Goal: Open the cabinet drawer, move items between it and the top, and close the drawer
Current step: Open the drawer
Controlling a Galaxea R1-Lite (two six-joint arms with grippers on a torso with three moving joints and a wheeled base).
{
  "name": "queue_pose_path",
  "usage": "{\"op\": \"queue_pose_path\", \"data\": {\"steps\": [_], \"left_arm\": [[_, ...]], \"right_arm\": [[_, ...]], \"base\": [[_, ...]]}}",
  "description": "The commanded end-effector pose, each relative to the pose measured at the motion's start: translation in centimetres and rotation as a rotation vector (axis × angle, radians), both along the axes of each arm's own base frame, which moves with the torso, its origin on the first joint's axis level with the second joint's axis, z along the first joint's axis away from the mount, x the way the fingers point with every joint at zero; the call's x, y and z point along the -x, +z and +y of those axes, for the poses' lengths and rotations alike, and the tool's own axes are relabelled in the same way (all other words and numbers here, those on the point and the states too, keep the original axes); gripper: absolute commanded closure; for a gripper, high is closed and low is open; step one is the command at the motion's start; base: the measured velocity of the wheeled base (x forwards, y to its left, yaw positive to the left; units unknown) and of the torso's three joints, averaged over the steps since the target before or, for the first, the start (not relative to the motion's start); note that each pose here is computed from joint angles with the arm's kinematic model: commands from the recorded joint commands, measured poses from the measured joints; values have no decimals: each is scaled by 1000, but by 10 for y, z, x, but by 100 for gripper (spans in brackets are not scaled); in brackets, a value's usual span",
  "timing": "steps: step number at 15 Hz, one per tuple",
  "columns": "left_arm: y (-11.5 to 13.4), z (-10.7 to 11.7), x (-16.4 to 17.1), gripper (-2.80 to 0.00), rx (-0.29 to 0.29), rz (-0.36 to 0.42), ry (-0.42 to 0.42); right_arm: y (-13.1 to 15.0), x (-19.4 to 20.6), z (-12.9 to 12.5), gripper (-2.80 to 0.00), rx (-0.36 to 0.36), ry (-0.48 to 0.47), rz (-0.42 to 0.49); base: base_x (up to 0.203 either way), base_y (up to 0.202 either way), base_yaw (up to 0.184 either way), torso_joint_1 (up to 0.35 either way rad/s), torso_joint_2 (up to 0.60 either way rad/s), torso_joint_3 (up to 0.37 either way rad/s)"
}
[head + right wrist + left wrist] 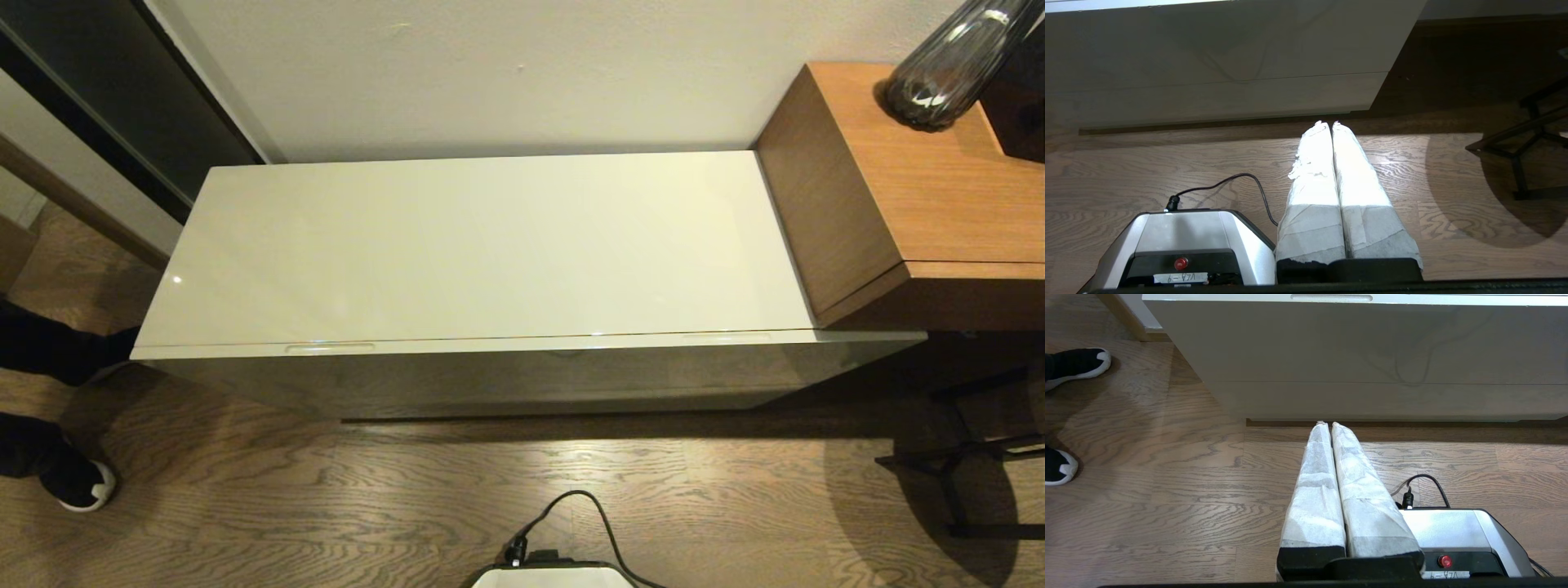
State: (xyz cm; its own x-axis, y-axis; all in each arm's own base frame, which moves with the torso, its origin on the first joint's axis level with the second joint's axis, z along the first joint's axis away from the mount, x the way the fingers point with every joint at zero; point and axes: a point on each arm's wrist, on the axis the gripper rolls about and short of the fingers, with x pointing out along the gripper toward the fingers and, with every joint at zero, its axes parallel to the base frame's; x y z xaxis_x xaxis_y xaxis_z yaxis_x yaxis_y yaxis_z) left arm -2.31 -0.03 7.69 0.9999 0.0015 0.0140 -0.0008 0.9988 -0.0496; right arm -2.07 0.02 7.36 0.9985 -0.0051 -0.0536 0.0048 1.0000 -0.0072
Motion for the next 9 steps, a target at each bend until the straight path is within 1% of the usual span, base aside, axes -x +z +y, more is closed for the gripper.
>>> {"op": "queue_pose_path", "data": {"steps": [1,3,6,9], "left_arm": [[0,0,0,0,1,2,0],[0,0,0,0,1,2,0],[0,0,0,0,1,2,0],[0,0,0,0,1,2,0]], "right_arm": [[-1,0,0,0,0,0,5],[-1,0,0,0,4,3,3],[-1,0,0,0,37,10,8],[-1,0,0,0,26,2,5]], "base": [[0,0,0,0,0,0],[0,0,0,0,0,0],[0,0,0,0,0,0],[0,0,0,0,0,0]]}}
